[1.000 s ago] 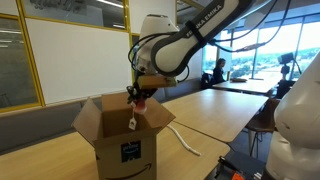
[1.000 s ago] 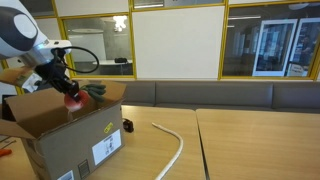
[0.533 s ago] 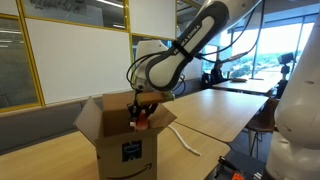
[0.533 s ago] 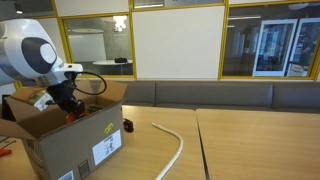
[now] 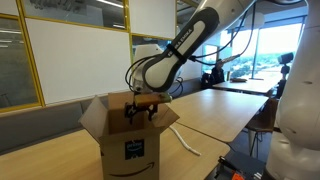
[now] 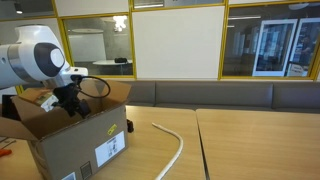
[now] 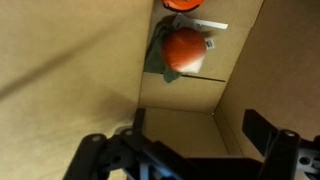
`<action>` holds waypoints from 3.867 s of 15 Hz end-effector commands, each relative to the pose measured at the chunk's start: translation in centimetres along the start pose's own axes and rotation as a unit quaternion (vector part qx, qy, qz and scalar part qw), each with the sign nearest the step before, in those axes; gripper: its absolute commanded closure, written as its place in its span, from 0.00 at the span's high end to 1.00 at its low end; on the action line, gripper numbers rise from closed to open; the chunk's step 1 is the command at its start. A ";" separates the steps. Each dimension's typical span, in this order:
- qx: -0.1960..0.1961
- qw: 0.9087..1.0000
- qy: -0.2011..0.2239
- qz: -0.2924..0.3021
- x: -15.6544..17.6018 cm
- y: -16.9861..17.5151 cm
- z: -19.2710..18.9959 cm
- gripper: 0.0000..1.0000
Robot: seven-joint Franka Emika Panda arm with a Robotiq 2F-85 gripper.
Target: Put the measuring tape, turnip plushie and the rope in the box respectively then move the box to the right, then put the black object in the box
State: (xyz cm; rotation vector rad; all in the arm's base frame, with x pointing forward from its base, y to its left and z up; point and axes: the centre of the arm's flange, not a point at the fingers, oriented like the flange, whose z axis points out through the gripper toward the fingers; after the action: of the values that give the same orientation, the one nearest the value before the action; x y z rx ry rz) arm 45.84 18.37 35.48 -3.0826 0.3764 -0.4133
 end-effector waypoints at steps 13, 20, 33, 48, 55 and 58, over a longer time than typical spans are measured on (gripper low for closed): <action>-0.002 0.983 0.168 0.069 1.8 8.5 -20.4 1.00; -0.035 0.969 0.186 0.162 2.9 20.3 -22.2 1.00; -0.113 0.983 -0.010 0.144 10.0 31.3 -4.3 1.00; -0.027 0.992 -0.118 0.031 15.3 33.1 12.0 1.00; -0.008 0.988 -0.150 0.047 16.1 33.7 18.5 1.00; -0.017 0.986 -0.161 0.047 16.0 34.0 21.0 1.00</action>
State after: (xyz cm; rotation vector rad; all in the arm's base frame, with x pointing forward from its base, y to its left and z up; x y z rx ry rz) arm 56.37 -17.92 19.77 -3.0695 0.5253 0.0874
